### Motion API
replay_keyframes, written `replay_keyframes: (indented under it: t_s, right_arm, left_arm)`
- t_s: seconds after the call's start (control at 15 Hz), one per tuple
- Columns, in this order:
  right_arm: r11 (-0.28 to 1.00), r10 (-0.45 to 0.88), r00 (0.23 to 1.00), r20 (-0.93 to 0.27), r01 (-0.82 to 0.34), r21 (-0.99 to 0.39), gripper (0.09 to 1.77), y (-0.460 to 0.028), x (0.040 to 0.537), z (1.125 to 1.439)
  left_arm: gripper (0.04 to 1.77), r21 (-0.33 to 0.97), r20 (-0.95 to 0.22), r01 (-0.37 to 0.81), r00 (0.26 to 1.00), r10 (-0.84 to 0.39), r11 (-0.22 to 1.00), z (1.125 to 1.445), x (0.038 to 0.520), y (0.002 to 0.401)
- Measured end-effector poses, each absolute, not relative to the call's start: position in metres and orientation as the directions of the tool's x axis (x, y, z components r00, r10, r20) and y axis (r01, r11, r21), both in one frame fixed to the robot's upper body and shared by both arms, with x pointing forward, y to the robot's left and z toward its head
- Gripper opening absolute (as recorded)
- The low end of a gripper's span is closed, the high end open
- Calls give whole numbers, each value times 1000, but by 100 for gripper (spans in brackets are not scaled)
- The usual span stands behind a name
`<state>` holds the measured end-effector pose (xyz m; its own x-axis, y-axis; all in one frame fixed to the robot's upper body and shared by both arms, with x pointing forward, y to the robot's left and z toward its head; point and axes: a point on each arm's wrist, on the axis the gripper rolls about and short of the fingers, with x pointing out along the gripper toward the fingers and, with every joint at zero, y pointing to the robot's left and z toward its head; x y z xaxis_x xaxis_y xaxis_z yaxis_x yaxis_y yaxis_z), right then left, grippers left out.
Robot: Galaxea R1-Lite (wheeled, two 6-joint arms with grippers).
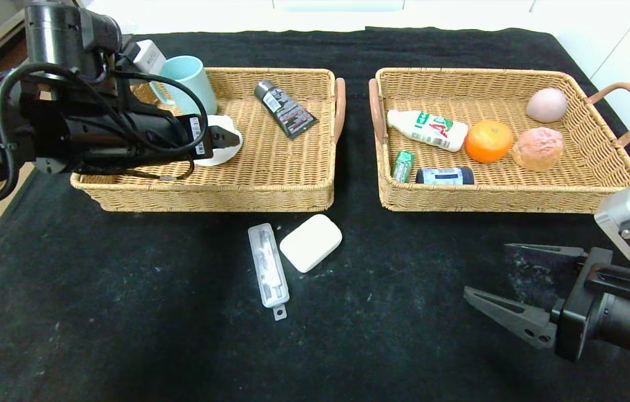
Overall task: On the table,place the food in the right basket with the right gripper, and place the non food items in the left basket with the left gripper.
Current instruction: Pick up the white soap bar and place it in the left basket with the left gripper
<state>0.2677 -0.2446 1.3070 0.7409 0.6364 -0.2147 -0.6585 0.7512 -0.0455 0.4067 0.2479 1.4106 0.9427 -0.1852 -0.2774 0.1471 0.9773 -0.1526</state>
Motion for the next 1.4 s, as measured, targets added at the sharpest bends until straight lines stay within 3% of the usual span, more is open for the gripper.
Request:
replay_keyframes:
  t_s: [0.47, 0.93, 1.4]
  right_arm:
    - [752, 637, 745, -197, -657, -51, 171, -246, 265, 1311]
    - [759, 635, 757, -157, -648, -57, 171, -251, 260, 1320]
    - [760, 639, 762, -106, -646, -68, 171, -255, 251, 1330]
  left_arm:
    - [164, -3, -385, 360, 860, -334, 933, 1401, 353, 212]
    - [169, 129, -540, 572, 725, -427, 810, 1388, 318, 176]
    - [170, 212, -615, 611, 690, -381, 763, 1377, 332, 150]
